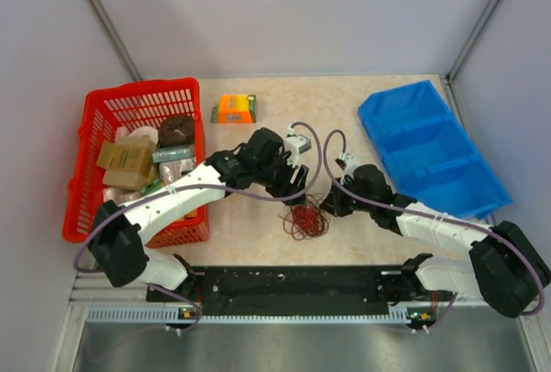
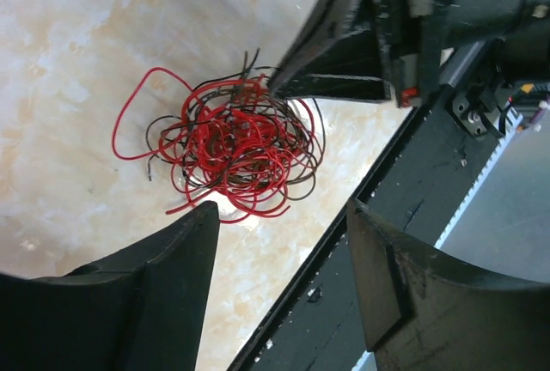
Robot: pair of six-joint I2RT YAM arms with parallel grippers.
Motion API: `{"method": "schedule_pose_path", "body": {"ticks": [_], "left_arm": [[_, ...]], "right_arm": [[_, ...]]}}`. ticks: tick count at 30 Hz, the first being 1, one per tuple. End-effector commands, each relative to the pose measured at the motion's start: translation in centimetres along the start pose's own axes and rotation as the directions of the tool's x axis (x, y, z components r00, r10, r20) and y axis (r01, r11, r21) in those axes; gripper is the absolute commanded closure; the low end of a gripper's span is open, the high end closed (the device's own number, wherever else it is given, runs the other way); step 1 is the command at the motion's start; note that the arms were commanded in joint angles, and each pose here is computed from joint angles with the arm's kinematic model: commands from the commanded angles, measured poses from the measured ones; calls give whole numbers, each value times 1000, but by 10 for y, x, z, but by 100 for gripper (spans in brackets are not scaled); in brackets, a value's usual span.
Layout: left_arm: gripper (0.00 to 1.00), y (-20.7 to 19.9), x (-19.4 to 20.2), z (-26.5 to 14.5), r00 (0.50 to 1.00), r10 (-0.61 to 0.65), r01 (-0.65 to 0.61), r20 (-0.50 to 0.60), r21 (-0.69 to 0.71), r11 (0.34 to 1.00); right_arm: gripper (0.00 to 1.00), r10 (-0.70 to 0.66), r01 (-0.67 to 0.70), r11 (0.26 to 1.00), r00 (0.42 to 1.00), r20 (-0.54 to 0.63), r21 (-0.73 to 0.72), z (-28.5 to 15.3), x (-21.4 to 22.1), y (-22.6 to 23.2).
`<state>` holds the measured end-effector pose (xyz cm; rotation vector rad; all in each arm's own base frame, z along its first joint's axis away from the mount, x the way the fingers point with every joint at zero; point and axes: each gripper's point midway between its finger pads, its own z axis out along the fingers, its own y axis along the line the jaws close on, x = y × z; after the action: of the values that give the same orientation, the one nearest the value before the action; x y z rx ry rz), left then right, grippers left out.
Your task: Untangle the cables
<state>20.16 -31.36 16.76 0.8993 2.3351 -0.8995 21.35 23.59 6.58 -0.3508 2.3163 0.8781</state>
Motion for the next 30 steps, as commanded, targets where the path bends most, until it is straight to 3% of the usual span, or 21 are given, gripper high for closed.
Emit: {"method": "schedule_pose_path", "body": {"ticks": [1, 4, 9, 13, 20, 21, 22, 30], "left_arm": [[33, 6, -32, -11, 994, -34, 43, 100, -92, 995], [30, 18, -28, -5, 996, -26, 38, 90, -139, 989], [35, 11, -6, 6, 999, -26, 27, 30, -55, 998], [32, 9, -8, 5, 999, -28, 29, 43, -33, 999], [24, -18, -16, -2, 992, -66, 49, 111, 151, 987], [24, -17, -17, -3, 990, -71, 52, 122, 149, 987], [15, -15, -18, -2, 989, -77, 59, 127, 138, 989], [20, 14, 6, 23, 981, -191, 189, 24, 70, 980]], "right_arm": [[100, 24, -10, 997, 983, 182, -79, -24, -55, 37], [100, 84, -37, 982, 965, 249, -186, -47, -74, 65], [100, 91, -14, 962, 958, 273, -272, -80, -102, 106], [100, 101, 29, 918, 948, 303, -395, -109, -120, 149], [100, 141, 46, 851, 940, 312, -523, -132, -133, 187], [100, 144, 41, 850, 941, 307, -526, -132, -132, 188], [100, 147, 38, 848, 941, 304, -529, -134, -133, 189], [100, 151, 130, 792, 905, 398, -597, -187, -165, 228]]}}
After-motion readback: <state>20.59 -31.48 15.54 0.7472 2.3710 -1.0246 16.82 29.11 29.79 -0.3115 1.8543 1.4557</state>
